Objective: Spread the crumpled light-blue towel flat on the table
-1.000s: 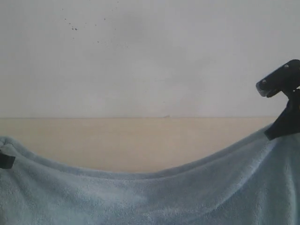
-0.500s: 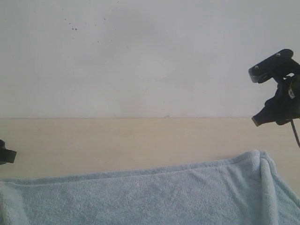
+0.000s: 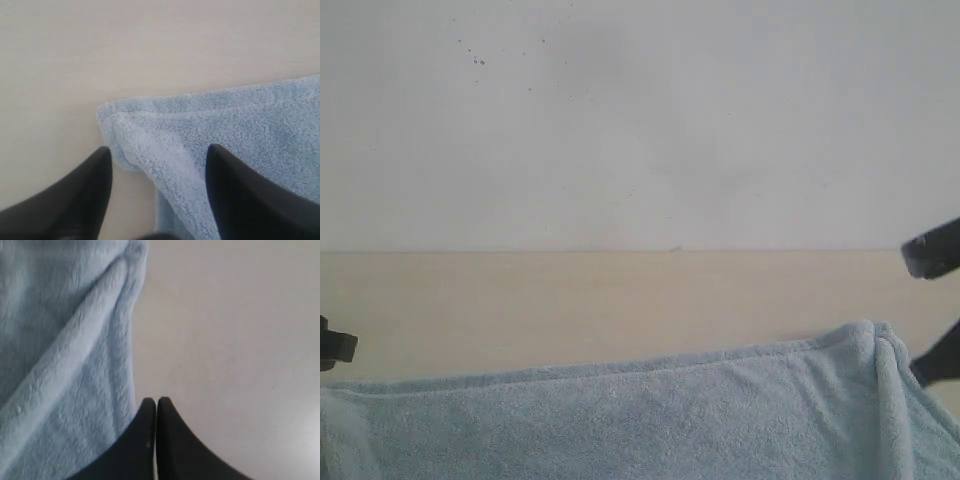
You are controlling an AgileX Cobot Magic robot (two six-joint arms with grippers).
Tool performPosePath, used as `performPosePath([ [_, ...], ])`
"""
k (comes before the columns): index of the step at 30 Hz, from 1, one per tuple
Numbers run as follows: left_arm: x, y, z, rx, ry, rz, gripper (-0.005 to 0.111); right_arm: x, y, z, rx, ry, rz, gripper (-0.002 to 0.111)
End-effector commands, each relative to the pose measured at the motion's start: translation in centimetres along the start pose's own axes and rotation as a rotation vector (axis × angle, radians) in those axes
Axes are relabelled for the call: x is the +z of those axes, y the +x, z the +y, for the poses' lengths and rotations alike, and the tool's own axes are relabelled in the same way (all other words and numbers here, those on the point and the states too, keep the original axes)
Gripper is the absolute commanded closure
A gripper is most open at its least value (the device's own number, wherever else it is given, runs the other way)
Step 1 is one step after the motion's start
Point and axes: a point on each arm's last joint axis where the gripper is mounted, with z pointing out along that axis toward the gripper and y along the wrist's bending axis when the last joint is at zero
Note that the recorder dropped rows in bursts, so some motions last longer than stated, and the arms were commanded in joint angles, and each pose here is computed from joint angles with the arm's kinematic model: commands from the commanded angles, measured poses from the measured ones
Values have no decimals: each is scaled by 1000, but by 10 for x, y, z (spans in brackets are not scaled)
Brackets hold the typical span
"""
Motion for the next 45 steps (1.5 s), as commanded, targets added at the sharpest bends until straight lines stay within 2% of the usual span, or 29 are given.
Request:
performPosePath([
  [1,-3,2,-15,26,38,-4,54,11,37,14,19,-44,79,108],
  [5,-3,1,-21,57,53,-9,54,17,55,22,30,-71,108,108],
  [19,-3,0,-22,56,57,-24,54,21,91,32,58,-89,250,108],
  [36,-3,-1,-22,54,59,-31,54,39,106,41,58,-100,370,108],
  [40,-3,-1,-22,54,59,-31,54,39,109,38,60,-65,408,108],
  [45,-3,-1,-22,54,59,-31,54,36,116,25,117,97,482,108],
])
